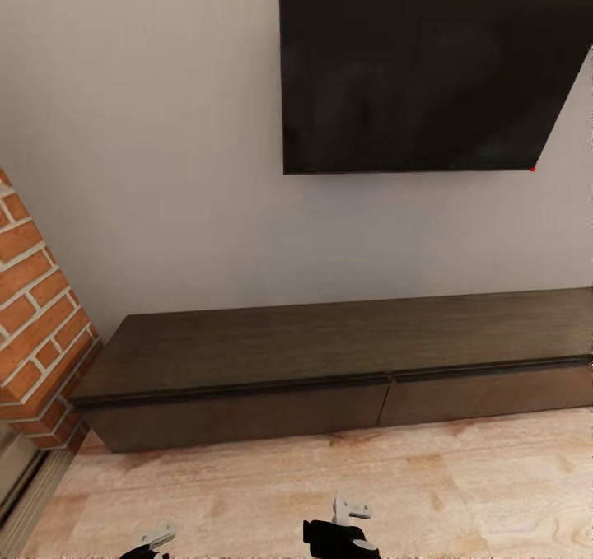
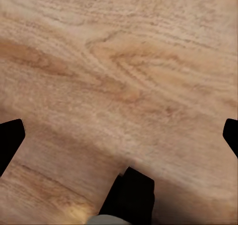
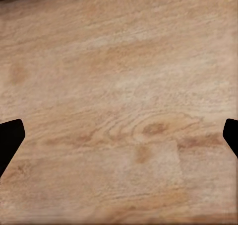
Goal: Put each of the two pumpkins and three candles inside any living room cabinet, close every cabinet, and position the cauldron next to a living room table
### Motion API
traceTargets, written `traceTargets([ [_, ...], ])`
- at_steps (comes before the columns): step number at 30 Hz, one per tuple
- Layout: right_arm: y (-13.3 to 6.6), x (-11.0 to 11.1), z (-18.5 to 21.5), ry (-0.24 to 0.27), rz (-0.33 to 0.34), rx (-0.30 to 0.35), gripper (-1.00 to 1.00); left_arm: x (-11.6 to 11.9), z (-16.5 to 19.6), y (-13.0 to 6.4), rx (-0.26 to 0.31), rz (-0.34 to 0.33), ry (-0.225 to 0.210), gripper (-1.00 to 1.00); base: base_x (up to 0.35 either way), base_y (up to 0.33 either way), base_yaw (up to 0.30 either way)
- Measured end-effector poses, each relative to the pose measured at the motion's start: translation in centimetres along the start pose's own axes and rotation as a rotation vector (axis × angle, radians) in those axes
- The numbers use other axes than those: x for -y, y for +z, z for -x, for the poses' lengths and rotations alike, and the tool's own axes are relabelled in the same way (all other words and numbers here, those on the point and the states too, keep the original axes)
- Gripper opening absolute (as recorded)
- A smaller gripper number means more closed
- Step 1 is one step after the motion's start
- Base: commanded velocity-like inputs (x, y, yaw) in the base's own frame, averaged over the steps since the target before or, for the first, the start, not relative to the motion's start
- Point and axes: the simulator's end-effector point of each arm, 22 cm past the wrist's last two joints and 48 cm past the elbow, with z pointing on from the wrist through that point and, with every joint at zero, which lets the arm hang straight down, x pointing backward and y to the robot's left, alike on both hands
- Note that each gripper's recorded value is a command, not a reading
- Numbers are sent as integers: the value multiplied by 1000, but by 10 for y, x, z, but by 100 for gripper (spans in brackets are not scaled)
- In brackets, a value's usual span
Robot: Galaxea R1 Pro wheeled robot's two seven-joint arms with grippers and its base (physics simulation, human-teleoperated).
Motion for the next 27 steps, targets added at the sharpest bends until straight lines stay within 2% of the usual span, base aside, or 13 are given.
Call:
traceTargets([
  [4, -6, -1, 1, 3, -1, -8, 100, -2, 2, -7, -4, 2, 1, 100, -38, 0, 0],
  [15, -17, 8, -20, -7, -29, -83, 100, -4, 2, -24, -22, 5, 7, 100, -9, 0, 0],
  [24, -30, 6, -15, -14, -30, -93, 100, -8, 4, -38, -33, 10, 10, 100, -68, 0, 0],
  [27, -34, 5, -5, -6, -30, -61, 100, -9, 5, -44, -34, 10, 10, 100, -2, 0, 0],
])
